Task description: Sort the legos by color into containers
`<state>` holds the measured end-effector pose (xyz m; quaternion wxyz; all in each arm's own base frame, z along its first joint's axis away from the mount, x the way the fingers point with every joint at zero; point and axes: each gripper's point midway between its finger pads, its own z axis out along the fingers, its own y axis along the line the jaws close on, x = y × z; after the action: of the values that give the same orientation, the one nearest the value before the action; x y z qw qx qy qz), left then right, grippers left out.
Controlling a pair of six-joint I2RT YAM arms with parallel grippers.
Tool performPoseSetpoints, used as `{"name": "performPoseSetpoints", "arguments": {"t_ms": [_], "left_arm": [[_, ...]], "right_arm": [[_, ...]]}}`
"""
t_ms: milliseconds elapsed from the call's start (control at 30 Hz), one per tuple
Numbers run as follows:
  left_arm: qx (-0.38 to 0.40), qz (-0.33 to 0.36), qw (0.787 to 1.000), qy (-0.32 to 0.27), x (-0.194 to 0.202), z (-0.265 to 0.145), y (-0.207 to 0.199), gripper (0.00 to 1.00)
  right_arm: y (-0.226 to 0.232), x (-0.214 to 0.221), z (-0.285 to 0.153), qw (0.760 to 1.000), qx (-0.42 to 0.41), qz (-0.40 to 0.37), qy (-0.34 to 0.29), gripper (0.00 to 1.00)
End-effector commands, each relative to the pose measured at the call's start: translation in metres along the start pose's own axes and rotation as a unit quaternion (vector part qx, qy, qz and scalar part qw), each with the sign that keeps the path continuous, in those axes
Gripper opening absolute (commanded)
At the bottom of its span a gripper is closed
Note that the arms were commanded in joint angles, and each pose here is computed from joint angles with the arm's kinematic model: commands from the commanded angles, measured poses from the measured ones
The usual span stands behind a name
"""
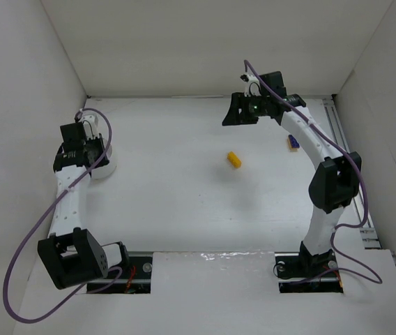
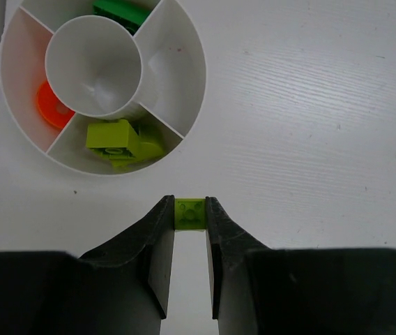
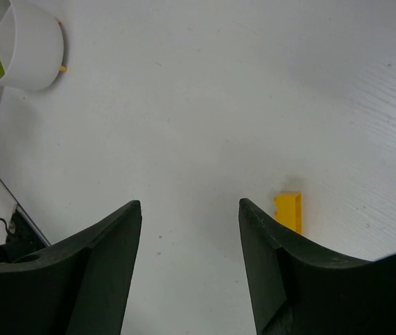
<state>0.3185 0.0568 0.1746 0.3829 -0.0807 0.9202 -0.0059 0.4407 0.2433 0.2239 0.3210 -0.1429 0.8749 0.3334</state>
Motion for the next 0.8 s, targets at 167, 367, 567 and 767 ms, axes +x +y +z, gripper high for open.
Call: {"name": "performPoseSetpoints", "arguments": {"t_ms": [167,367,567,767], "left_arm": [[-0.051,-0.051,0.997,-0.024,-0.027,0.003,0.022,0.0],[-0.063,-0.065,0.996,-0.01,-0.028,0.015,0.032,0.0],[-0.071,-0.072,0.995,-0.018,-0.04,0.018,0.038,0.0],[-0.075,-0.073,0.994,-0.005,-0.037,0.027,0.041,0.0]], "right_arm": [[0.007,-0.019,-0.007,1.0,-0.004,-0.019,-0.021,0.63],[0.005,-0.017,-0.004,1.0,-0.003,-0.017,-0.017,0.63],[0.002,-0.015,-0.001,1.0,-0.002,-0.014,-0.013,0.63],[0.003,-0.016,-0.002,1.0,-0.002,-0.014,-0.013,0.63]]}}
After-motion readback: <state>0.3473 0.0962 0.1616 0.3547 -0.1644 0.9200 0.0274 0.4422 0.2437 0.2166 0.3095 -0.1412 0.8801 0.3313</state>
